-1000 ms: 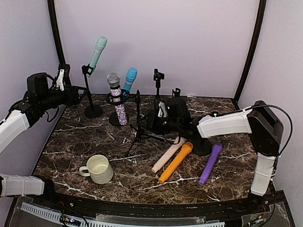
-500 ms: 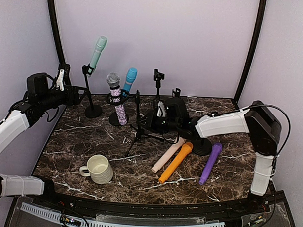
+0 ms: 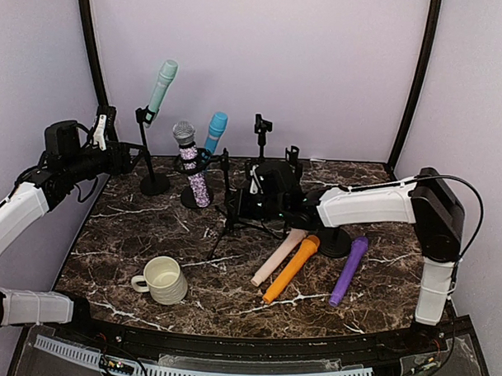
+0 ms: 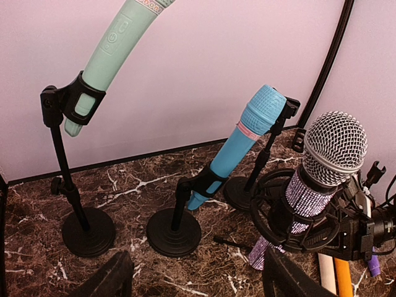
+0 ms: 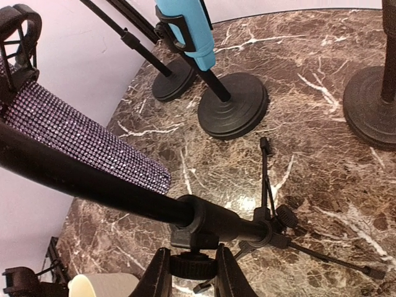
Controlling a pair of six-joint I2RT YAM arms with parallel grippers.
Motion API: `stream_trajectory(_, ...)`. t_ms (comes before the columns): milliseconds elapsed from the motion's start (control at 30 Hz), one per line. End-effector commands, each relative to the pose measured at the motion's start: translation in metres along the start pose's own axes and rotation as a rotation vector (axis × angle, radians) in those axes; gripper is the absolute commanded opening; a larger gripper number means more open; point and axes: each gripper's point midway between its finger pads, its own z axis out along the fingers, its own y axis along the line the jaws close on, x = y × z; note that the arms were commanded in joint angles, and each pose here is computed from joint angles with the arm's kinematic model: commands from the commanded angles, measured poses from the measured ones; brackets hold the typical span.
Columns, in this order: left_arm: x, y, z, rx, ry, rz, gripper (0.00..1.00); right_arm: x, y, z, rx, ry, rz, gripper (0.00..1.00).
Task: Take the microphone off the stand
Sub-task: Unscrew the knob on the stand of the microphone stand.
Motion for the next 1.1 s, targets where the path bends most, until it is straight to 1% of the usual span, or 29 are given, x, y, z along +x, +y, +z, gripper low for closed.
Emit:
stream_trajectory(0, -0.002, -0.004, -0.001, 0.016, -0.019, 0.012, 0.74, 0.000, -0.026, -0.001, 0.198, -0.020, -0.106, 0.13)
stream_trajectory(267, -0.001, -0.003, -0.001, 0.016, -0.017, 0.010, 0.74, 0.003, -0.034, -0.003, 0.327, -0.040, -0.191, 0.12)
stream_trajectory(633, -0.001, -0.003, 0.000, 0.018, -0.014, 0.008, 0.74, 0.001, -0.031, 0.000, 0.444, -0.062, -0.314, 0.11)
stream_trajectory(1067, 0.000, -0.004, 0.000, 0.022, -0.012, 0.006, 0.74, 0.004, -0.039, 0.001, 0.552, -0.061, -0.391, 0.10)
